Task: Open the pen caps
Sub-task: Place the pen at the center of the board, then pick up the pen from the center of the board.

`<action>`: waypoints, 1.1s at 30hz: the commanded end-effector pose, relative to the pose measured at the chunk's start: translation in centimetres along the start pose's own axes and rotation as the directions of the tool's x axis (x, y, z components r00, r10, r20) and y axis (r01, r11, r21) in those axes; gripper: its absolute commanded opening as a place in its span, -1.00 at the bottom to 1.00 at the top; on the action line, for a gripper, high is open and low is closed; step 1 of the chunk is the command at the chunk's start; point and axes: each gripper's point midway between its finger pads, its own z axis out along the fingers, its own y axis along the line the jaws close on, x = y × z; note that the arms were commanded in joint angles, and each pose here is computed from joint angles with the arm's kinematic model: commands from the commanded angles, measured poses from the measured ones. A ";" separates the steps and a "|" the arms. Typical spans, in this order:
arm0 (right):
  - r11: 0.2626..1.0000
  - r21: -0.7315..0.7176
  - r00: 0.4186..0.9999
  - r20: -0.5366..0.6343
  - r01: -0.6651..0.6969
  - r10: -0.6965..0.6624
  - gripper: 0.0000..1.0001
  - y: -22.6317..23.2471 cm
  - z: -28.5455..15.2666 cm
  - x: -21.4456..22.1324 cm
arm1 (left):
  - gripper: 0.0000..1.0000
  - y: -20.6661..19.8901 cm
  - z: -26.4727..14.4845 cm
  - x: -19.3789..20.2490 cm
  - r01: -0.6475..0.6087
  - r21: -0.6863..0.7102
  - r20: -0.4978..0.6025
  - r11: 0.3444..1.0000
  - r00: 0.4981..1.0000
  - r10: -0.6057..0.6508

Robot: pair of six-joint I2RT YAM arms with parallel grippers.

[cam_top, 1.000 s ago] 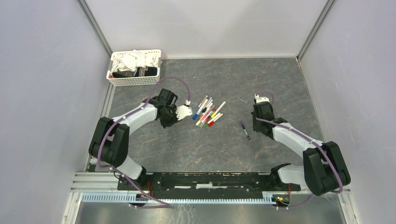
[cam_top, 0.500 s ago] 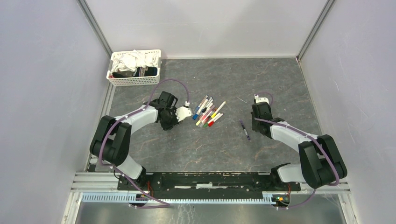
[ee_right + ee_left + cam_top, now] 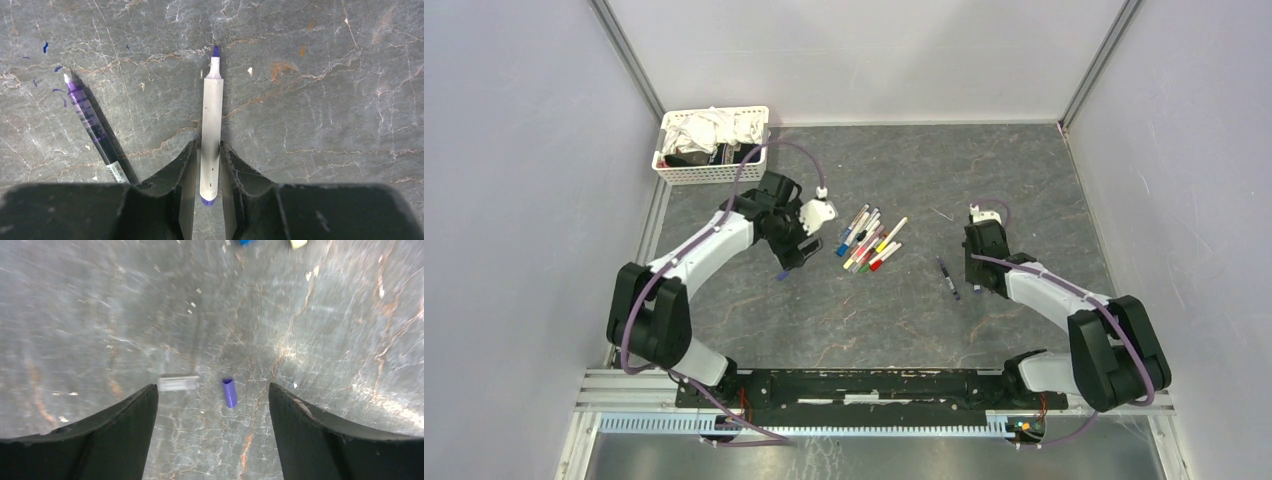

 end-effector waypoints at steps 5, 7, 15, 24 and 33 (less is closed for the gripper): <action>0.999 -0.019 0.996 0.077 -0.040 0.041 -0.39 0.0 -2.4 -3.6 | 1.00 2.1 -8.3 -6.2 0.099 -0.068 0.199 0.993 0.976 -0.083; 0.998 -0.048 0.992 0.113 -0.048 0.053 -0.32 0.5 -3.2 -5.2 | 1.00 2.8 -9.7 -6.8 0.124 -0.098 0.215 0.987 0.971 -0.101; 0.983 -0.182 0.979 0.197 -0.020 0.056 -0.18 4.9 -5.4 -10.4 | 1.00 4.6 -11.4 -6.4 0.216 -0.189 0.226 0.958 0.959 -0.171; 0.941 -0.330 0.981 0.195 0.079 -0.014 -0.18 13.6 -5.9 -13.8 | 1.00 3.4 -8.2 -6.6 0.286 -0.077 0.180 0.955 0.946 -0.269; 0.929 -0.367 0.978 0.209 0.052 0.028 -0.30 12.3 -7.6 -11.2 | 0.91 4.8 -0.7 -10.0 0.242 -0.097 0.113 0.965 0.966 -0.231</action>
